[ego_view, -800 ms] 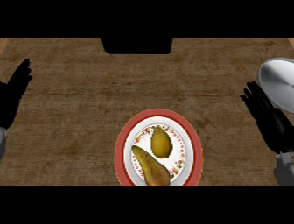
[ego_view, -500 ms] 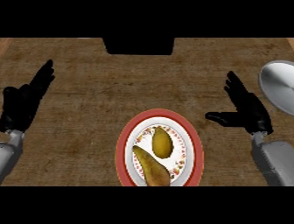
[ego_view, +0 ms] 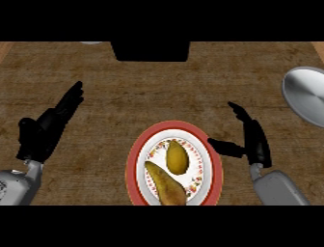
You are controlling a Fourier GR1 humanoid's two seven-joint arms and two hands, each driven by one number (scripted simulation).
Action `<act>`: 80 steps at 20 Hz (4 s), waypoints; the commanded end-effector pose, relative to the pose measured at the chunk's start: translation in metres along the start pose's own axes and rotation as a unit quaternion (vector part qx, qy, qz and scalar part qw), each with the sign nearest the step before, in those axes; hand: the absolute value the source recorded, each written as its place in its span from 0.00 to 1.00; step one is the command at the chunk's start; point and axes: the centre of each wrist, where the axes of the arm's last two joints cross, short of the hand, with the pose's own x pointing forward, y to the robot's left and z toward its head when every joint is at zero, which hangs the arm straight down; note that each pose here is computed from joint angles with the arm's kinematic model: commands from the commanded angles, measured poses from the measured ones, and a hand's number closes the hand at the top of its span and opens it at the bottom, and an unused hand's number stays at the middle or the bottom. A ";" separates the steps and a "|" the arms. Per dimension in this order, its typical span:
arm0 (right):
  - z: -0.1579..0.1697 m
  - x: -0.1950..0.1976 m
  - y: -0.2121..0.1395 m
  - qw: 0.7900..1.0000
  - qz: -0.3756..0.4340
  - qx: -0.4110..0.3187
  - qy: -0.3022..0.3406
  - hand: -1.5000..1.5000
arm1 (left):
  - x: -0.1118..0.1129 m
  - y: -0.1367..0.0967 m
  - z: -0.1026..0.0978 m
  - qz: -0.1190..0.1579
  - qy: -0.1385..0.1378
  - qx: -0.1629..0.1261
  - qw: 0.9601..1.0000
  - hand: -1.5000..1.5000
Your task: Pick the lemon from the plate and place it in the pan
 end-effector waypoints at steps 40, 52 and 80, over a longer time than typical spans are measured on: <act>0.013 0.176 0.115 0.815 0.415 0.328 0.235 0.00 | -0.006 -0.009 0.007 0.005 -0.011 -0.004 1.000 0.50; 0.002 0.150 0.114 0.813 0.405 0.341 0.240 0.00 | -0.011 -0.015 0.008 0.005 0.002 -0.010 1.000 0.50; 0.045 0.132 -0.009 0.931 0.350 0.017 -0.103 1.00 | -0.007 0.007 0.019 0.010 0.018 0.024 1.000 0.50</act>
